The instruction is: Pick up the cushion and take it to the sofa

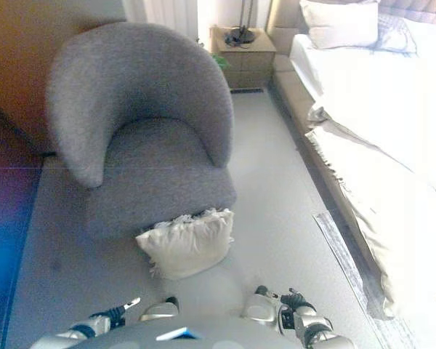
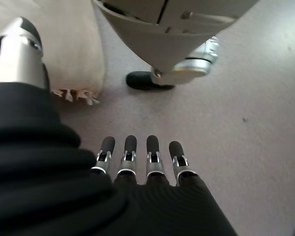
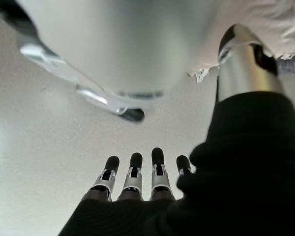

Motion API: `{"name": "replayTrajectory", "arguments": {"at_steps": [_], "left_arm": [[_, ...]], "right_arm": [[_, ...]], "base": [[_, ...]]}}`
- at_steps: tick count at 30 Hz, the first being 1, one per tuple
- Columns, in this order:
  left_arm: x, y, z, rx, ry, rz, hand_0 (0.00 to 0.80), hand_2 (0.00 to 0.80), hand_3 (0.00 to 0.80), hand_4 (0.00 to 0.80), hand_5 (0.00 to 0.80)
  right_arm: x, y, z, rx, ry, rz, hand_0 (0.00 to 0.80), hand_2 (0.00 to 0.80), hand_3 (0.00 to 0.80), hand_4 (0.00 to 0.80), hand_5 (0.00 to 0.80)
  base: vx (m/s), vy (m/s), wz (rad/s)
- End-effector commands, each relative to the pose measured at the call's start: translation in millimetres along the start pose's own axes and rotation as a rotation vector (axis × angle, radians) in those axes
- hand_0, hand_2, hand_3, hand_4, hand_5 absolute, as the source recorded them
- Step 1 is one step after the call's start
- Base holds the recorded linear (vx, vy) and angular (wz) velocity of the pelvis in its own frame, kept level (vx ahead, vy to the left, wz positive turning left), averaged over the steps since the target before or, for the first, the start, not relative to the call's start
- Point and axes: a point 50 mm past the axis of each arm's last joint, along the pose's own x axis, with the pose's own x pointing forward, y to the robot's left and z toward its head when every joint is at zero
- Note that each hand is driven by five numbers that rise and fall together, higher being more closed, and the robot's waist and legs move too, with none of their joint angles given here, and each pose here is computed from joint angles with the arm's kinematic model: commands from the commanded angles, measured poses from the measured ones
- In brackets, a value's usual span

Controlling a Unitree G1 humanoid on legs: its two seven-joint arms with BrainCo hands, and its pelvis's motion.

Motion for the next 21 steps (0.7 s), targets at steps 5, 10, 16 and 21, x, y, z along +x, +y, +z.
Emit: {"name": "replayTrajectory", "arguments": {"at_steps": [5,10,16,21], "left_arm": [[-3.6,-3.2,30.3,-0.15,-0.2,0.038,0.0,0.0,0.0,0.0,0.0],[-18.3,-22.9,72.3,-0.124,-0.468,-0.036,0.0,0.0,0.0,0.0,0.0],[-40.1,-28.3,132.3,-0.007,-0.629,-0.029,0.0,0.0,0.0,0.0,0.0],[-58.2,-25.3,164.3,0.015,-0.742,0.005,0.0,0.0,0.0,0.0,0.0]], "right_arm": [[0.9,-15.2,19.4,-0.093,-0.08,-0.013,0.0,0.0,0.0,0.0,0.0],[-1.6,-44.8,50.7,-0.032,-0.173,-0.16,0.0,0.0,0.0,0.0,0.0],[-12.1,-85.0,91.4,0.069,-0.368,-0.26,0.0,0.0,0.0,0.0,0.0],[-29.2,-63.0,139.3,0.07,-0.582,-0.287,0.0,0.0,0.0,0.0,0.0]], "base": [[0.16,-0.293,0.21],[-0.009,-0.06,0.29],[0.025,0.091,0.52],[-0.064,0.14,0.1]]}}
